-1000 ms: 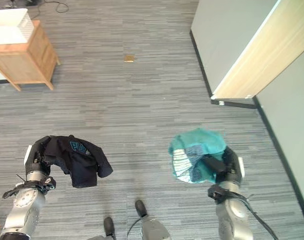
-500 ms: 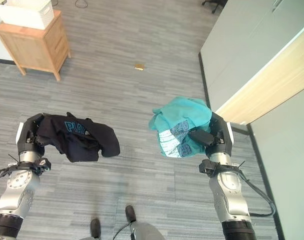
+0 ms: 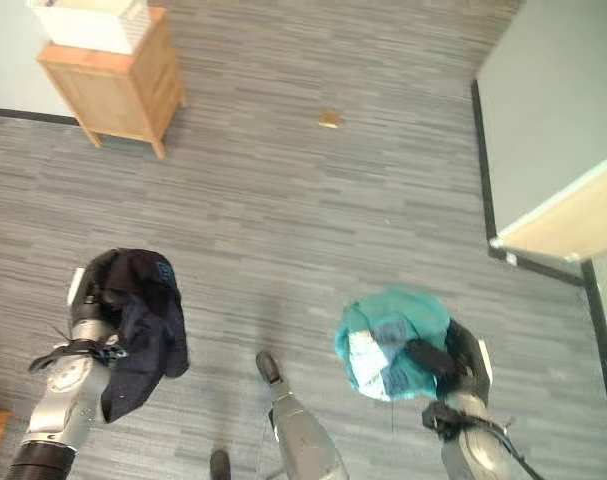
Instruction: Pick up bed clothes into laundry basket.
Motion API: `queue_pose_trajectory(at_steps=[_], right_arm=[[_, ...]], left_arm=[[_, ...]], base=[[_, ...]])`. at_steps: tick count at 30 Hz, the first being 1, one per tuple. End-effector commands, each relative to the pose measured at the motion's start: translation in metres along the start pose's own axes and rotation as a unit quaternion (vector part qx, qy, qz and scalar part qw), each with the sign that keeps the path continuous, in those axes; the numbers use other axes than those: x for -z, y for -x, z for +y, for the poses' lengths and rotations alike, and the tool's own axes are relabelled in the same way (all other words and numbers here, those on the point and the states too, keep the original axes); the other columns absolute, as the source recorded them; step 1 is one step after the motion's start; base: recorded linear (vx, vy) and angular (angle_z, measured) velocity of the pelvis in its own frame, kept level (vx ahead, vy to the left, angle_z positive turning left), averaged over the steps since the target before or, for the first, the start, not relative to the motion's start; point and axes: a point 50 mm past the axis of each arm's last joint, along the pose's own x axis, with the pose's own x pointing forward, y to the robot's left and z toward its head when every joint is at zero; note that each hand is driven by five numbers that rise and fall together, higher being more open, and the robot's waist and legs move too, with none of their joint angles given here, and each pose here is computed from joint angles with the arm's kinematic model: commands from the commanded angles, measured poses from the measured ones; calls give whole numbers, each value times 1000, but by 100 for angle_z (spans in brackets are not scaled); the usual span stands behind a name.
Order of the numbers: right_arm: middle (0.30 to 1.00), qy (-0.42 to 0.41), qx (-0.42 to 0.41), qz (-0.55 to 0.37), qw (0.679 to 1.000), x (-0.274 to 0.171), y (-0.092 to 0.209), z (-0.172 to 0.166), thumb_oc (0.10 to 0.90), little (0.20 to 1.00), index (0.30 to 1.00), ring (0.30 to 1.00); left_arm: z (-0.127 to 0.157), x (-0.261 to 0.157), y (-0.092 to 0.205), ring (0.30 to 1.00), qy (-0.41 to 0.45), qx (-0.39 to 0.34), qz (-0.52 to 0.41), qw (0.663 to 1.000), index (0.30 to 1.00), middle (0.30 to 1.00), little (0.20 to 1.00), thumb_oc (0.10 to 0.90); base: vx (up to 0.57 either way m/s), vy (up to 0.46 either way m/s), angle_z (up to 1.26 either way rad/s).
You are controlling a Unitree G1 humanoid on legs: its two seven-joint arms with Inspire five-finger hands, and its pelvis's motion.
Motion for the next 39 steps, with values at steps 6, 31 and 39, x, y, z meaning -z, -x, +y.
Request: queue_pose_trajectory(at_steps=[6,31,39], right_arm=[[300,-71,18,-264,962,-121,-34,6,400,300,300,300],[300,55,-149,-240,958,-120,-37,70,400,300,300,300],[300,32,-167,-304,937,-154,-32,81,400,300,300,300]], left_arm=[[-30,-90,-31,300,93,46,-210,972,300,300,300,400],[-38,-94,-28,300,47,59,-229,970,300,300,300,400],[-82,-74,-19,300,129,101,-192,968,300,300,300,400]], base=[[596,-431,-4],[707,-159,-1],[137,-505,134]])
